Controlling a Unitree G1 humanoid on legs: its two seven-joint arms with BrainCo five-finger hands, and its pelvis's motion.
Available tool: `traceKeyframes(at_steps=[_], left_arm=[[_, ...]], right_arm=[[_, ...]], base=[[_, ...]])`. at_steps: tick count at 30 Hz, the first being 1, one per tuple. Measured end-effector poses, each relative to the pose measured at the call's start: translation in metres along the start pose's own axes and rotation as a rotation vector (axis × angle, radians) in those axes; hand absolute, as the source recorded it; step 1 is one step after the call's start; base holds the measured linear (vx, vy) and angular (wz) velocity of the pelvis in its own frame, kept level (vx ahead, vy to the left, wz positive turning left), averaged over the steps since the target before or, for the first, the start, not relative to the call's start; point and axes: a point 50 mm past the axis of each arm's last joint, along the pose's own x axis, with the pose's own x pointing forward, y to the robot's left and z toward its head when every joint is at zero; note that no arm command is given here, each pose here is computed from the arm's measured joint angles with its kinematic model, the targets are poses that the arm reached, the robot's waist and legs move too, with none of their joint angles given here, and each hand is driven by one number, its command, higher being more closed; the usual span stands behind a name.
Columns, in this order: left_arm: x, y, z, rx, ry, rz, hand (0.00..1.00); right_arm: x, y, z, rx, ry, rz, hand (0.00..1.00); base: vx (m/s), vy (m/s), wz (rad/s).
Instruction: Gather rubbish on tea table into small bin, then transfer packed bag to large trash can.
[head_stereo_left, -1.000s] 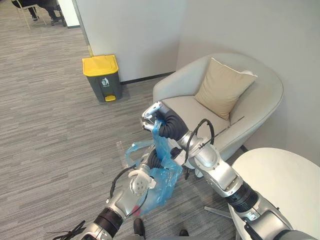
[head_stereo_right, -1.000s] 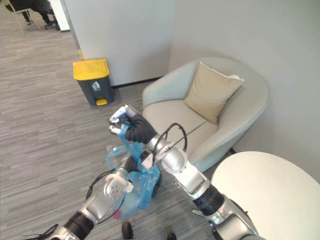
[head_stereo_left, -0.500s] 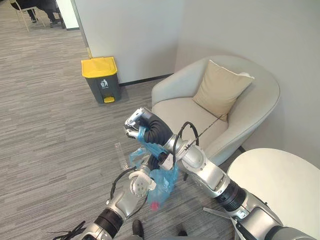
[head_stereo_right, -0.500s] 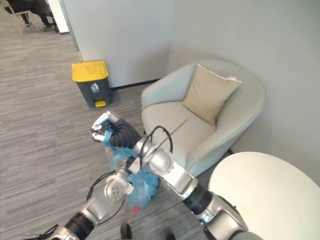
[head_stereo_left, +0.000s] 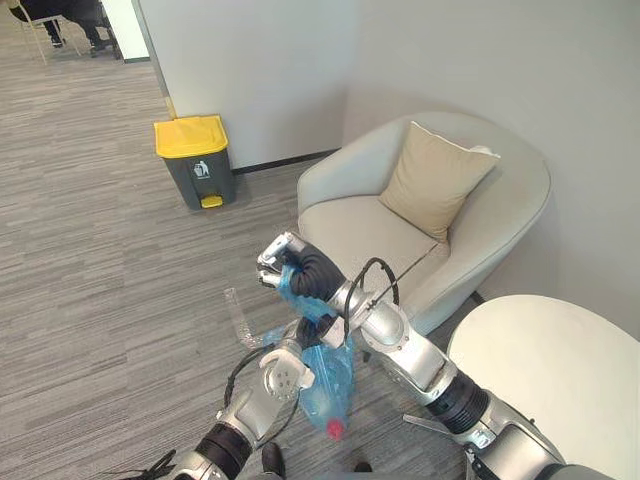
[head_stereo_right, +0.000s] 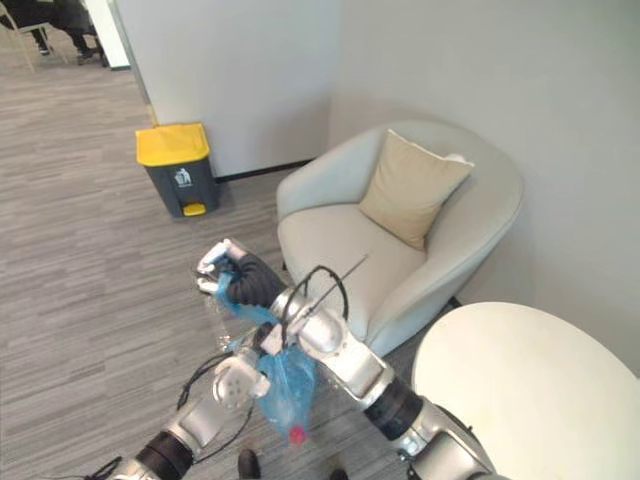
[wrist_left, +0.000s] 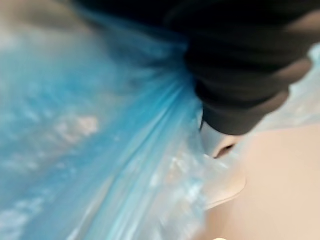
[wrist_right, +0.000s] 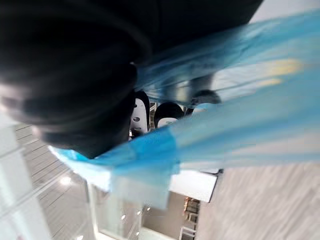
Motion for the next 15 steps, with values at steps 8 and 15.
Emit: traceKeyframes(at_steps=[8,15], left_arm=[[-0.008,0.009,-0.016,-0.098,0.075,0.063,1.00],[-0.010,0.022,-0.010,-0.157,0.048,0.131,1.00]], right_arm=[[-0.030,-0.012,-0.029,-0.095,0.147,-0.090,1.00],[-0.057,-0.027,-0.048,-0.250,0.281,-0.142,0.00]], base=[[0.00,0.000,0.00],[0.00,0.000,0.04]])
